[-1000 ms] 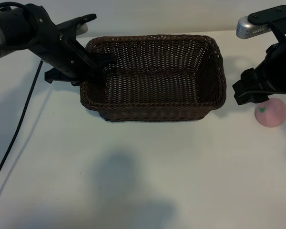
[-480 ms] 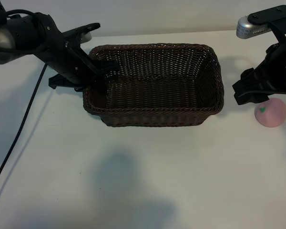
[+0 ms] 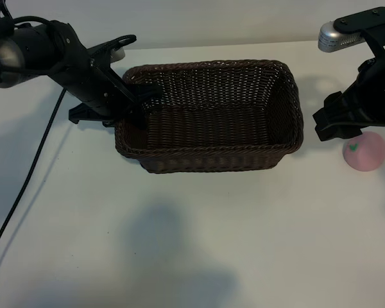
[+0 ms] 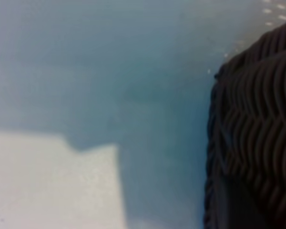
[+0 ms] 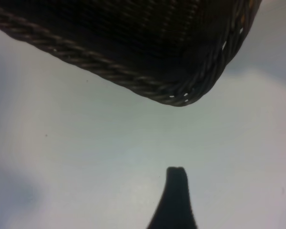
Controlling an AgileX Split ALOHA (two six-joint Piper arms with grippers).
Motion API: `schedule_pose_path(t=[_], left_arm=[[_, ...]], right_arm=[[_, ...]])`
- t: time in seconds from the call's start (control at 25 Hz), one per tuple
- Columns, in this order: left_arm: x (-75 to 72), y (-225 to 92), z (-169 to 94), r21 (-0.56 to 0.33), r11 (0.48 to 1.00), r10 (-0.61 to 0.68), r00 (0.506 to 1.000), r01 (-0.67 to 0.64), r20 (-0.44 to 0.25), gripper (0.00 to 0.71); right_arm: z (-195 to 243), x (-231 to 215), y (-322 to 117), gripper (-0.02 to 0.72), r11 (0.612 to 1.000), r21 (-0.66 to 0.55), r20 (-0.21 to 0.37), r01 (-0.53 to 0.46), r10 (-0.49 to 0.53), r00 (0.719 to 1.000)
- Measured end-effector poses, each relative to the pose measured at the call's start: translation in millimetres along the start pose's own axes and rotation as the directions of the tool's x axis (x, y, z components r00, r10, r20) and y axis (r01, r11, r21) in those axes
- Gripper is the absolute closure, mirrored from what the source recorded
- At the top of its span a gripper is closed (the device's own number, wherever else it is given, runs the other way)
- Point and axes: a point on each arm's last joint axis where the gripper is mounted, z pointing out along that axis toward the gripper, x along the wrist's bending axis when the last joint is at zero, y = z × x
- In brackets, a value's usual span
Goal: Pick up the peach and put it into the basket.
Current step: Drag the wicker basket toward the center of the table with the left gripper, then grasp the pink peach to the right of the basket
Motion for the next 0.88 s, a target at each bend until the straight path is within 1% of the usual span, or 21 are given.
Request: schedule_pose_path(t=[0.12, 0.2, 0.28, 0.36, 0.52, 0.6, 0.72, 0.88], left_arm=[[-0.6, -1, -1, 0.007, 1.000, -0.003, 1.000, 0.003, 0.004, 0.307], [-0.8, 0, -4, 0.000, 1.000, 0.007, 1.000, -0.007, -0.003, 0.171], [-1.6, 1, -11, -0.010, 1.000, 0.021, 1.000, -0.021, -0.018, 0.074], [-2.5, 2, -22, -0.022, 0.999, 0.031, 0.998, -0.032, -0.045, 0.018], [-2.5, 0, -48, -0.039, 0.998, 0.047, 0.992, -0.052, -0.115, 0.009], [-4.5, -1, -63, -0.049, 0.996, 0.061, 0.989, -0.068, -0.133, 0.014], [-8.5, -1, -83, -0.054, 0.995, 0.079, 0.986, -0.088, -0.149, 0.020], [-18.1, 4, -108, -0.063, 0.993, 0.094, 0.985, -0.104, -0.145, 0.029]], right_arm=[[0, 0, 0, 0.108, 1.000, 0.000, 0.000, 0.000, 0.000, 1.000], [0, 0, 0, 0.108, 1.000, 0.000, 0.000, 0.000, 0.000, 1.000], [0, 0, 0, 0.108, 1.000, 0.000, 0.000, 0.000, 0.000, 1.000], [0, 0, 0, 0.108, 1.000, 0.000, 0.000, 0.000, 0.000, 1.000], [0, 0, 0, 0.108, 1.000, 0.000, 0.000, 0.000, 0.000, 1.000], [0, 0, 0, 0.108, 1.000, 0.000, 0.000, 0.000, 0.000, 1.000], [0, 0, 0, 0.108, 1.000, 0.001, 0.000, 0.000, 0.000, 1.000], [0, 0, 0, 0.108, 1.000, 0.001, 0.000, 0.000, 0.000, 1.000]])
